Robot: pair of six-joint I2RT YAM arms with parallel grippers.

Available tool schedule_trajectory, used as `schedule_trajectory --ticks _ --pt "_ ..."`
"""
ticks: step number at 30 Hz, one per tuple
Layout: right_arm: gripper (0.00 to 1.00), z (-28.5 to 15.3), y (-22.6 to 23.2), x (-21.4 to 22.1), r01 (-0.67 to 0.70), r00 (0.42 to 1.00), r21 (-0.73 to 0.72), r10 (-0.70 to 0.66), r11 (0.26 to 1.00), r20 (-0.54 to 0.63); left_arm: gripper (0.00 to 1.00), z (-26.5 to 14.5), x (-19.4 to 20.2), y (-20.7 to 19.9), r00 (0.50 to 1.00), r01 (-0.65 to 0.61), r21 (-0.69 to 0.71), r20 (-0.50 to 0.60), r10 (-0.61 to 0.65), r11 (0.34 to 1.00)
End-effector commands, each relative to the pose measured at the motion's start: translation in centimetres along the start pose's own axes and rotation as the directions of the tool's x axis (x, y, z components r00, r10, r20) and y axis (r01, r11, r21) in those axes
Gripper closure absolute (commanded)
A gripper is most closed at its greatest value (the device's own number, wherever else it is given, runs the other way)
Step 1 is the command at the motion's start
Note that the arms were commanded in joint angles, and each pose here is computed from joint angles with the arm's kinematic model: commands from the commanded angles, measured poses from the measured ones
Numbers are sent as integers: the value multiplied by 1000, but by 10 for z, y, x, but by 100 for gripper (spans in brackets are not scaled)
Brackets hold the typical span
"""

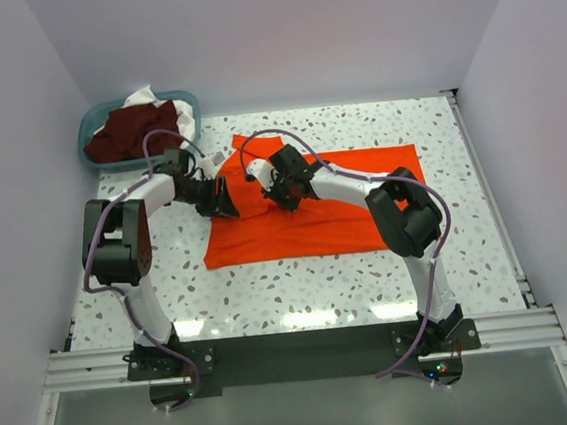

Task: Fold and stack the t-shirts
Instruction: Fold the tshirt

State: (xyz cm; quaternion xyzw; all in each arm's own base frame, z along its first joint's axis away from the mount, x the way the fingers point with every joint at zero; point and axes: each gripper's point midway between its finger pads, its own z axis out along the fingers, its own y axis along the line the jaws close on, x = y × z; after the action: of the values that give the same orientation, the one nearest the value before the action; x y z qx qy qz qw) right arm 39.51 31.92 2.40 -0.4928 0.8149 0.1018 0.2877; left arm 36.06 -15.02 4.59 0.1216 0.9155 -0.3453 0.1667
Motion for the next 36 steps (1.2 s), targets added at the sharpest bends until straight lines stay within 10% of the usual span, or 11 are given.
schedule_trajectory --ticks 1,15,26,33,36 --pt "100 1 -7 -11 -21 999 9 20 1000 25 53 3 -26 -13 998 -28 38 62 26 999" --pt "100 -1 -6 -8 -20 1000 1 20 1000 13 60 27 -24 -7 1000 6 47 18 -7 999" --pt "100 -11 -11 -7 -32 999 2 32 999 18 100 15 -53 -26 997 -13 92 73 7 996" --pt "86 -19 -28 -1 -61 998 50 61 997 7 85 28 -78 -26 994 -25 145 108 9 989" --pt "58 -27 -38 0 -78 997 89 78 993 2 69 30 -91 -27 990 -37 166 140 13 985"
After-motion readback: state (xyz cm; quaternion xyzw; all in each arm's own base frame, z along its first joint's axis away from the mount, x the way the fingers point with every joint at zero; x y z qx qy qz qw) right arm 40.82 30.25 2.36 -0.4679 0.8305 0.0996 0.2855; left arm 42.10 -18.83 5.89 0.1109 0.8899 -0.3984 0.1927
